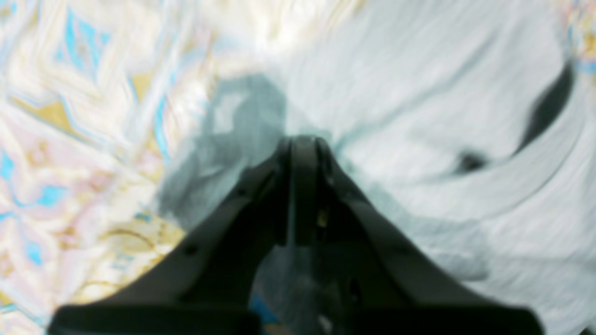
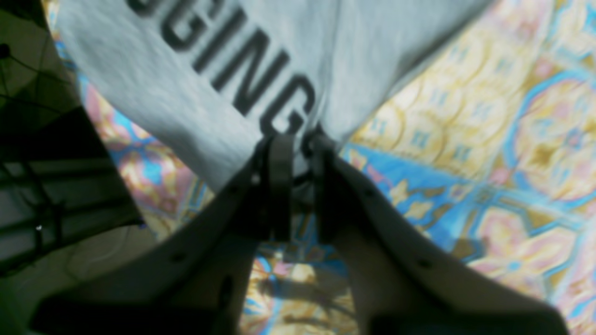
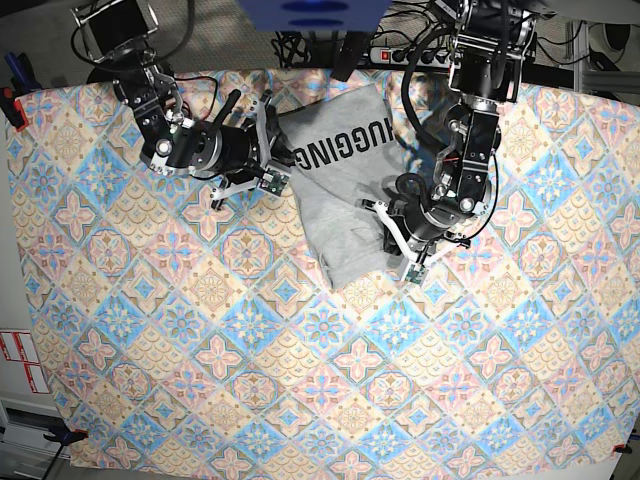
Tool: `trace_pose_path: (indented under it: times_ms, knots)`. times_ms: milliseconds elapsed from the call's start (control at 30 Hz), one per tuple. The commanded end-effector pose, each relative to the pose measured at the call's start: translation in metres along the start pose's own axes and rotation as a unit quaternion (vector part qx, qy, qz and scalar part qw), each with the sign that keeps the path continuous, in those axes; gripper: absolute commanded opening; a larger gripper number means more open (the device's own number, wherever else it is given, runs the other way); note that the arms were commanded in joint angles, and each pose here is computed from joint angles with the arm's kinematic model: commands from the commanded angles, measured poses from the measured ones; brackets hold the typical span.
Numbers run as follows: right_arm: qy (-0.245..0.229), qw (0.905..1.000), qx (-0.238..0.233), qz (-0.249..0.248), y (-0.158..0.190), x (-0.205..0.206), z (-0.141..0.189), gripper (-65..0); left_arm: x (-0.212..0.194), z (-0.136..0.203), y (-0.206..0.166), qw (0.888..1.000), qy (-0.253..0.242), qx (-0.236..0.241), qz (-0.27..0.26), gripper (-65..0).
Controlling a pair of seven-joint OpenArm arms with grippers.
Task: Fold the T-shirt properly
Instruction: 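Rotate the folded shirt with both grippers so the lettering faces up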
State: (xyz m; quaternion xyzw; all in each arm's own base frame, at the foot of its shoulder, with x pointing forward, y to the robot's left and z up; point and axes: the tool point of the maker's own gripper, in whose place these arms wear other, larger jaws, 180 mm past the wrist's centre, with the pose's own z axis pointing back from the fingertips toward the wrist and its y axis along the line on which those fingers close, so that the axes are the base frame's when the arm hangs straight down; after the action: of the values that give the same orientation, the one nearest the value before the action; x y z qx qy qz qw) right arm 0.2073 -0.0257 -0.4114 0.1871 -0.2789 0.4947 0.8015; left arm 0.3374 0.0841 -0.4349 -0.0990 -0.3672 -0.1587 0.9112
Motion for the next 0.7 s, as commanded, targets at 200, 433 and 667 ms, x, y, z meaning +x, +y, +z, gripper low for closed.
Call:
trace_pose_path:
  times_ms: [200,433,667]
  knots:
    - [-0.078,0.9963,0.030,0.019,0.029,0.061,-0.008,-57.6,0.029,0.068,0.057,0.994,-0.089,0.069,0.011,-65.0]
    - [-0.103,0.9886,0.094,0.056,0.064,0.114,-0.048,-57.6,-0.016,0.149,0.121,0.973,-0.117,0.156,0.125,-65.0]
    - [-0.072,0.9888,0.128,0.028,0.065,0.123,-0.091,-57.6,-0.059,0.184,0.128,0.962,-0.105,0.168,0.186,-65.0]
